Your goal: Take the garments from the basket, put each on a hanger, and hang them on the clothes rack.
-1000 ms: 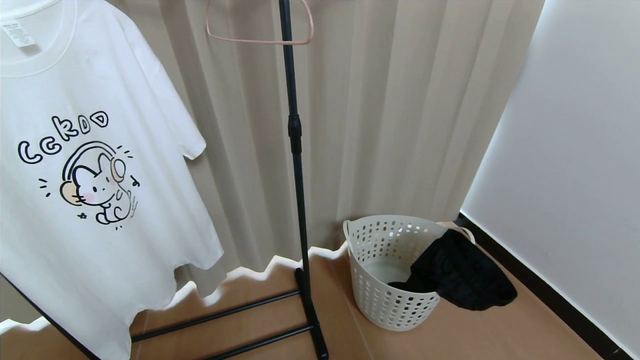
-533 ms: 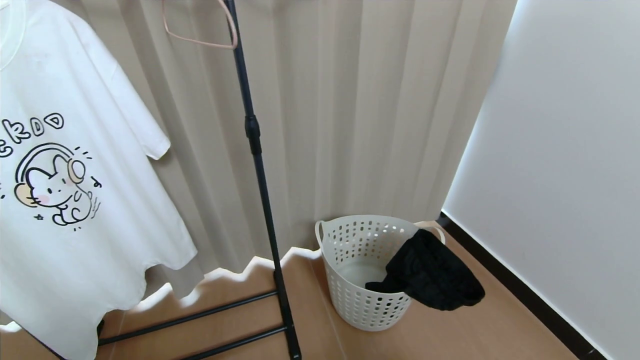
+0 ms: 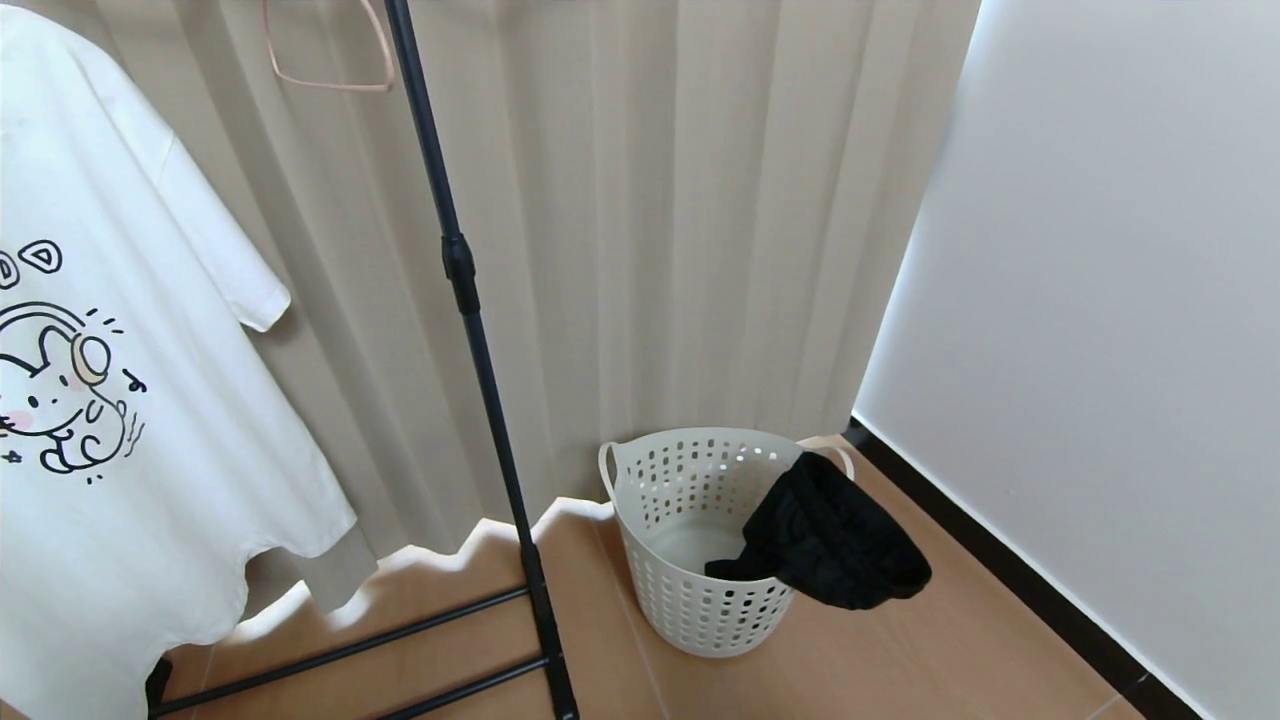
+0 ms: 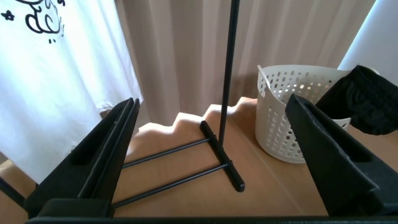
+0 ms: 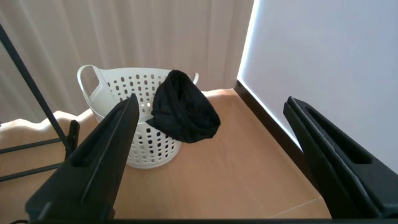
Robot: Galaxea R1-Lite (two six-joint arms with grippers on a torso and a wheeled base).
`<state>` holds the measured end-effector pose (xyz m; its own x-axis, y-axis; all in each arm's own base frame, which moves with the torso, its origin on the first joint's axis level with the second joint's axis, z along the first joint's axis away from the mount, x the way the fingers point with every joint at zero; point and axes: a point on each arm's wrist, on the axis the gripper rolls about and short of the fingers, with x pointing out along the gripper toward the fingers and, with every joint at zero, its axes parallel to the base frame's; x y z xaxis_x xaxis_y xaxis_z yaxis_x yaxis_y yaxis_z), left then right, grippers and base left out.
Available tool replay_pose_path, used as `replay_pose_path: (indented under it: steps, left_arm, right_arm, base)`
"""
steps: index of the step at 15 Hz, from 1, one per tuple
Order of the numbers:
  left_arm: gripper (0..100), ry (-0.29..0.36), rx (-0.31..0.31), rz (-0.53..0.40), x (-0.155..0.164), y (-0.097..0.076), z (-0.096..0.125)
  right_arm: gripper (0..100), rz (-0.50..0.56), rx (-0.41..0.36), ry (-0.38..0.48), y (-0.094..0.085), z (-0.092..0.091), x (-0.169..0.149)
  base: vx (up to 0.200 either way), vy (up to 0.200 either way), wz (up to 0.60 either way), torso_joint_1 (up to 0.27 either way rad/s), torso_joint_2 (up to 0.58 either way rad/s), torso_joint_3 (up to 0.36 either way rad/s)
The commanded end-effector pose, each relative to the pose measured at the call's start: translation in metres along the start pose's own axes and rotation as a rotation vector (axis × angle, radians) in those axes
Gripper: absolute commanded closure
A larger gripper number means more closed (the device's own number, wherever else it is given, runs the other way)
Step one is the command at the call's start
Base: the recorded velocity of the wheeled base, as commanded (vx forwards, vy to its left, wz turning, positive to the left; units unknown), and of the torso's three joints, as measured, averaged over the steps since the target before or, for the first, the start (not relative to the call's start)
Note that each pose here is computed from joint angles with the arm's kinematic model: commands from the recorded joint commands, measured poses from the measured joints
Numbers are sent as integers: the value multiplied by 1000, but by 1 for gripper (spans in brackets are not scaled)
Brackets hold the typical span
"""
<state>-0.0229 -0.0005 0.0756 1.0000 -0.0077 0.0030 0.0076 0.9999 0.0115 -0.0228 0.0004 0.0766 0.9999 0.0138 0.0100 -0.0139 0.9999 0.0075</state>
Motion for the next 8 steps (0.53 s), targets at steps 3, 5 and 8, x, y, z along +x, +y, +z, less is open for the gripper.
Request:
replay_pose_path:
  steps: [3, 5, 8]
  left_arm:
    - [0, 1, 1, 0, 0, 0, 0]
    - [0, 1, 1, 0, 0, 0, 0]
    - [0, 1, 1, 0, 0, 0, 0]
  right_arm:
    - [0, 0, -2, 1, 0, 0, 0]
    - [0, 0, -2, 1, 0, 0, 0]
    - [0, 0, -2, 1, 0, 0, 0]
  base:
    - [0, 0, 0, 0, 0, 0]
    - [0, 0, 0, 0, 0, 0]
    - [0, 0, 0, 0, 0, 0]
